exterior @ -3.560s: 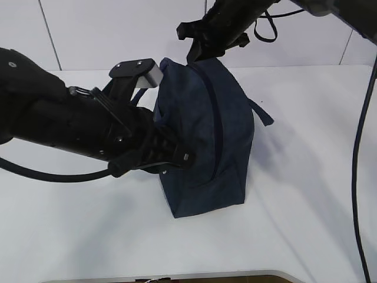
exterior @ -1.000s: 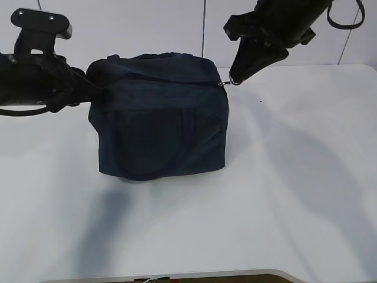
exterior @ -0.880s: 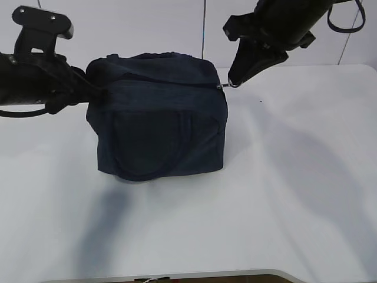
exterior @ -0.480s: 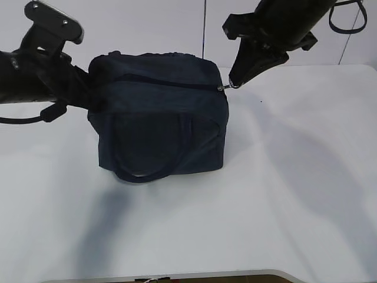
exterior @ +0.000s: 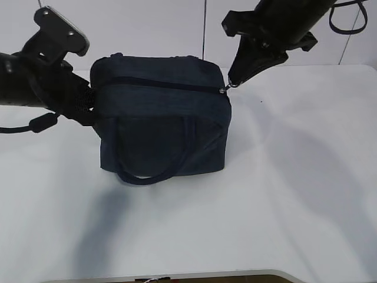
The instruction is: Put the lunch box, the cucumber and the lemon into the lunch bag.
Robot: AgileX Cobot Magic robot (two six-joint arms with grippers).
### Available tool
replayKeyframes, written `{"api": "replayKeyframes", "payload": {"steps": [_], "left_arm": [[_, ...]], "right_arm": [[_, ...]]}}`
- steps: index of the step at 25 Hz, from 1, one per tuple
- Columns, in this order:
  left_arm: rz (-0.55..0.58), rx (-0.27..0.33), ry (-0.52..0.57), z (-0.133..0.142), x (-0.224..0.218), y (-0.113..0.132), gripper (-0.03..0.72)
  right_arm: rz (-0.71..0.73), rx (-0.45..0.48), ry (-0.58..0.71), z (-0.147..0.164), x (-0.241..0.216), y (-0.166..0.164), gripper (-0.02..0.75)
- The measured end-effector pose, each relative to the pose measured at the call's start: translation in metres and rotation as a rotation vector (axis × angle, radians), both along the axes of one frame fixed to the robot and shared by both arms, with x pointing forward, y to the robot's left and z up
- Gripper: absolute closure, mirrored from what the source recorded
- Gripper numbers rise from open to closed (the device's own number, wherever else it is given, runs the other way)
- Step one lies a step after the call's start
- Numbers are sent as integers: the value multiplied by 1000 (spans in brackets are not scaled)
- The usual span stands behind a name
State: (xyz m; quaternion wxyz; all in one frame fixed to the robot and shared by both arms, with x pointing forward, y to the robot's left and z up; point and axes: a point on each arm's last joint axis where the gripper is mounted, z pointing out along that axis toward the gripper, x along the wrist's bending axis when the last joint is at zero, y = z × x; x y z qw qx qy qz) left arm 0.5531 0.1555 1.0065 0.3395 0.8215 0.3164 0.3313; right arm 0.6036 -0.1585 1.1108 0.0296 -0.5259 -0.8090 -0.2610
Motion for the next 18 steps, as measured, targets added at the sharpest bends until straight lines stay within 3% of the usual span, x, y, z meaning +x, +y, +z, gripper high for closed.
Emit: {"api": "replayKeyframes", "payload": {"steps": [4,12,18], "left_arm": [[4,-8,16,15,-6,14,330],[-45,28,-46,52,-26,29,322],[-56,28,-53,59,-32,30,322]], "right_arm": [[-6,2,3,0,0,0,734],[-38,14,23,0,0,0,734],[-58,21,34,0,0,0,734]]}}
